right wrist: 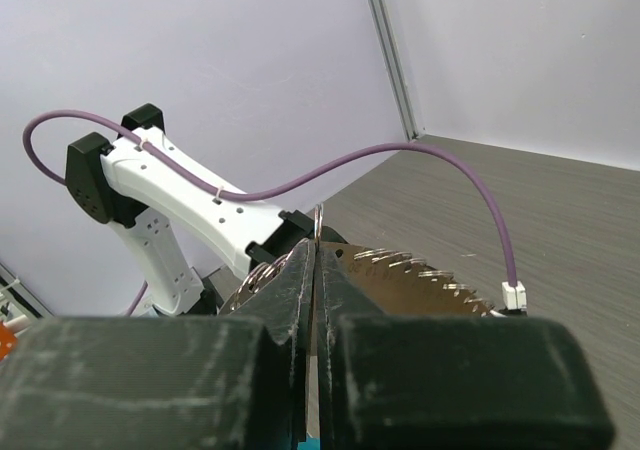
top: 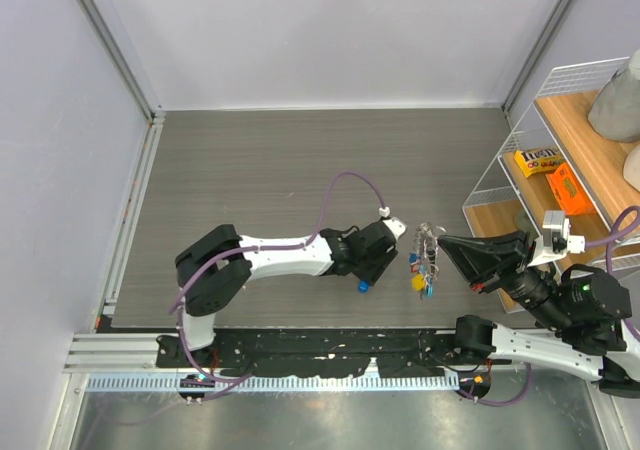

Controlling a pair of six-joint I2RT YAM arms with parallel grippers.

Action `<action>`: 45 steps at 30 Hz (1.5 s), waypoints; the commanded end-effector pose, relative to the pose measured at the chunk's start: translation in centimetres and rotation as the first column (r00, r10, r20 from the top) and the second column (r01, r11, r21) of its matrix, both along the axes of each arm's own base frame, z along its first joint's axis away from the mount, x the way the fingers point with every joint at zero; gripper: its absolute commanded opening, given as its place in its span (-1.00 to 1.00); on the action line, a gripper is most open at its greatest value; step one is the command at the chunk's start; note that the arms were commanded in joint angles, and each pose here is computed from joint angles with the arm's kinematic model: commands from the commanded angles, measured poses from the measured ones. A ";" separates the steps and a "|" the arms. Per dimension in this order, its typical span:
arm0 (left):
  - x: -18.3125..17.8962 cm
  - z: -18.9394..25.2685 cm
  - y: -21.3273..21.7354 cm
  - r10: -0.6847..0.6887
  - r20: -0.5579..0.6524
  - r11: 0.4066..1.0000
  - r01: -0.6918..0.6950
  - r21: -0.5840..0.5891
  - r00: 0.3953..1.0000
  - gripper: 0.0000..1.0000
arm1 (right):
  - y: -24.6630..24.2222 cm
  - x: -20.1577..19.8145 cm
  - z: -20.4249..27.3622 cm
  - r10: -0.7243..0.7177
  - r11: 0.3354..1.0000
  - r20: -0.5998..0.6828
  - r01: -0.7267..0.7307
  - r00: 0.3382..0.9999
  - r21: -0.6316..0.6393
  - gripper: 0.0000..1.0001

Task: Put the keys on the keyring

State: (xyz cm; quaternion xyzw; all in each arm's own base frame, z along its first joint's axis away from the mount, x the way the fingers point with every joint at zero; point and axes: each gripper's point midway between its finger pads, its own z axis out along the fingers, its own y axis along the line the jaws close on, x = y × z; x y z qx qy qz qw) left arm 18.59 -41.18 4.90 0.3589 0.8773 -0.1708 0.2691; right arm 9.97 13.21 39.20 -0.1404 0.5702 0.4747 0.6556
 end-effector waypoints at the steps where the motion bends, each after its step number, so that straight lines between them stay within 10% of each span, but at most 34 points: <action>1: 0.8 0.3 -0.9 0.032 0.030 0.999 -0.032 -0.002 0.999 -0.06 | -0.2 -0.3 2.1 0.017 0.997 0.018 -0.019 1.000 0.079 -0.88; 20: 0.7 -1.3 -0.7 0.044 0.012 0.999 -0.045 0.016 0.999 -0.36 | -0.1 -0.5 2.0 0.027 0.996 0.016 -0.028 1.000 0.081 -0.88; 32: 0.4 -1.7 -0.3 0.019 0.013 1.000 -0.019 0.016 1.000 -1.00 | 0.2 -0.6 1.9 0.038 0.997 0.012 -0.038 0.999 0.072 -0.88; 45: -2.1 9.2 1.9 -0.086 0.121 0.968 0.112 -0.223 0.989 -1.00 | 1.7 -2.6 2.3 0.167 0.985 0.044 -0.165 0.985 -0.045 -0.89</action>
